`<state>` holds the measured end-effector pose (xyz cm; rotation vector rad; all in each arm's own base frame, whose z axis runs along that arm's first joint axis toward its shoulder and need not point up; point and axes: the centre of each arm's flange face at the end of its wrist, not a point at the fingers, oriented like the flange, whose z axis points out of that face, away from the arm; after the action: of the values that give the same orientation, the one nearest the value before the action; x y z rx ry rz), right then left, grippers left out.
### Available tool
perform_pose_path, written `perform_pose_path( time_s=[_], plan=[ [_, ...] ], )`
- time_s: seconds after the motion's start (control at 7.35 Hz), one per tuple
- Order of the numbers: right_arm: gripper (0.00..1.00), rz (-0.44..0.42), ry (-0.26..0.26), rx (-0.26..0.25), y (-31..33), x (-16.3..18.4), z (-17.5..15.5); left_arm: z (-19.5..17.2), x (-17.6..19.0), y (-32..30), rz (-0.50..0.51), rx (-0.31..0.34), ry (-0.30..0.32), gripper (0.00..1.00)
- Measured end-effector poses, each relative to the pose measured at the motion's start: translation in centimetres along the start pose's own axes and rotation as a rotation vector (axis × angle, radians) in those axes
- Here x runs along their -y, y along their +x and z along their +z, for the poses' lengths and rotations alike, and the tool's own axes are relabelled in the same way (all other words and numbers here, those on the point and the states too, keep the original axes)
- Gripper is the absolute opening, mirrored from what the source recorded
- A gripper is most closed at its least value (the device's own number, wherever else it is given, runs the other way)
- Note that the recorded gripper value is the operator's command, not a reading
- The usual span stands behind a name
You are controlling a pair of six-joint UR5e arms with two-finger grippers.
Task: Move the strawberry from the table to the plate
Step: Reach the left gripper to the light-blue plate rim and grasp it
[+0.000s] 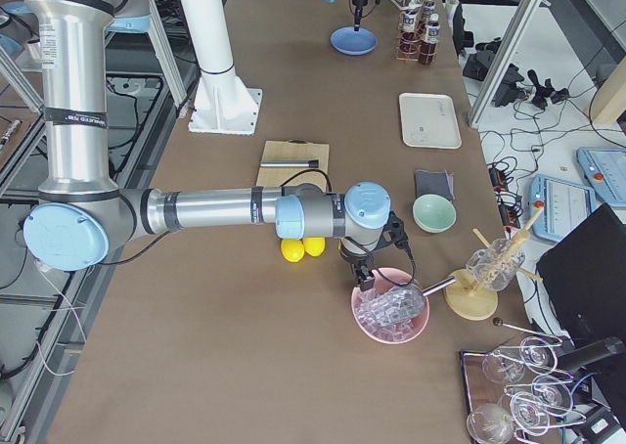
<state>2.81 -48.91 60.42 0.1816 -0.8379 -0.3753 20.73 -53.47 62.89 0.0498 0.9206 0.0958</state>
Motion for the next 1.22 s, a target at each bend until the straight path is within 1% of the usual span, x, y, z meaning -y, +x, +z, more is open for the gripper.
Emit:
perform_pose_path(
  time_s=[0.14,0.27,0.54,0.68,0.95,1.22],
  plan=[
    [1.00,0.055,0.007,0.008,-1.3,1.7,0.0,-0.4,0.1,0.8,-0.001,-0.020,-0.001,0.00],
    [1.00,0.098,0.011,0.014,-3.7,4.5,0.2,-1.4,0.1,2.3,-0.020,-0.064,-0.007,0.00],
    [1.00,0.144,0.009,0.037,-9.3,9.7,1.9,-5.0,1.0,8.0,-0.126,-0.158,0.009,0.00],
    [1.00,0.156,0.013,0.047,-12.5,11.8,3.4,-6.4,1.6,12.0,-0.179,-0.198,0.014,0.00],
    [1.00,0.170,0.019,0.035,-18.6,14.2,7.5,-6.0,1.8,21.8,-0.243,-0.251,-0.006,0.00],
    [1.00,0.190,0.018,0.016,-23.8,16.1,11.4,-3.5,1.2,30.8,-0.278,-0.266,-0.001,0.00]
  ],
)
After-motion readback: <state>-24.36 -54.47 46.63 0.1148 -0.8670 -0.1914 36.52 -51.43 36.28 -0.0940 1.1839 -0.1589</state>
